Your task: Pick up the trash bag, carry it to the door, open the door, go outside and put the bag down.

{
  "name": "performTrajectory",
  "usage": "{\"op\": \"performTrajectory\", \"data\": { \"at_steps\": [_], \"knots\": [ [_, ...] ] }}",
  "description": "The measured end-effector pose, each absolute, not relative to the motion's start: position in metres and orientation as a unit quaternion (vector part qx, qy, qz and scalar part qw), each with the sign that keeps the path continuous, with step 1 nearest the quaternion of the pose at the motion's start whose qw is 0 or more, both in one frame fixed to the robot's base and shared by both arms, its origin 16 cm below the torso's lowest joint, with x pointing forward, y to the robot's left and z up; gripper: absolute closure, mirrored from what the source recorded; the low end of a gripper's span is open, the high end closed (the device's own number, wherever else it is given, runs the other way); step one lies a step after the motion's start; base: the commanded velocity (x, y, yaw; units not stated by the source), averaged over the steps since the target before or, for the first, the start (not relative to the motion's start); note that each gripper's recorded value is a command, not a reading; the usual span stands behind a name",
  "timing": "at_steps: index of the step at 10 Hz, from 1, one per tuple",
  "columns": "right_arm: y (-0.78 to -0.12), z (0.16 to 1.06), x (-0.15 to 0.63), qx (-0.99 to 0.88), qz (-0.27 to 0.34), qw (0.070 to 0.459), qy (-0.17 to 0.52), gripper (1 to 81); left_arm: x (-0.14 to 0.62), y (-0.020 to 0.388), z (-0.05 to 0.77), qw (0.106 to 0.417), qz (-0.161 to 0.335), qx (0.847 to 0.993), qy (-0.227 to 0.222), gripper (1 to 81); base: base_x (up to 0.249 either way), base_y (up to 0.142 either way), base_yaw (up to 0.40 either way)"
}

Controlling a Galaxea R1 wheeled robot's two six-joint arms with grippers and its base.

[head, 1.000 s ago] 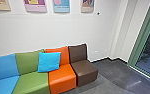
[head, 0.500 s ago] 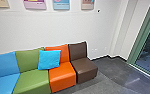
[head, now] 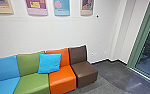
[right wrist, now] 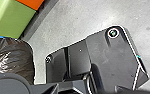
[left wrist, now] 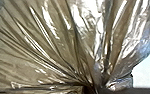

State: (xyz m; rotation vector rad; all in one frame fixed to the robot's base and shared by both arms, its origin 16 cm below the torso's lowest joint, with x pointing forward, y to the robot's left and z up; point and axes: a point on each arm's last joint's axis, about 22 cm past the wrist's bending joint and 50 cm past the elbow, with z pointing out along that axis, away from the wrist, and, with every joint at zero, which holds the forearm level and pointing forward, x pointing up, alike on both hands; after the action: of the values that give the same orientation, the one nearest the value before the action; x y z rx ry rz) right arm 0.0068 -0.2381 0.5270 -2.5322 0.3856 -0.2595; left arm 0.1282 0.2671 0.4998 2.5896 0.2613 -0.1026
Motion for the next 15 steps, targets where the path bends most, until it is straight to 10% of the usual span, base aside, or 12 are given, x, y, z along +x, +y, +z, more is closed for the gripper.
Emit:
{"op": "performTrajectory", "data": {
  "at_steps": [15],
  "knots": [
    [-0.199, 0.458, -0.017, -0.966, -0.039, 0.234, 0.104, 1.0, 0.111, 0.269, 0.447, 0.19, -0.025, 0.978, 0.084, 81.1, 0.0, 0.0, 0.0]
  ]
}}
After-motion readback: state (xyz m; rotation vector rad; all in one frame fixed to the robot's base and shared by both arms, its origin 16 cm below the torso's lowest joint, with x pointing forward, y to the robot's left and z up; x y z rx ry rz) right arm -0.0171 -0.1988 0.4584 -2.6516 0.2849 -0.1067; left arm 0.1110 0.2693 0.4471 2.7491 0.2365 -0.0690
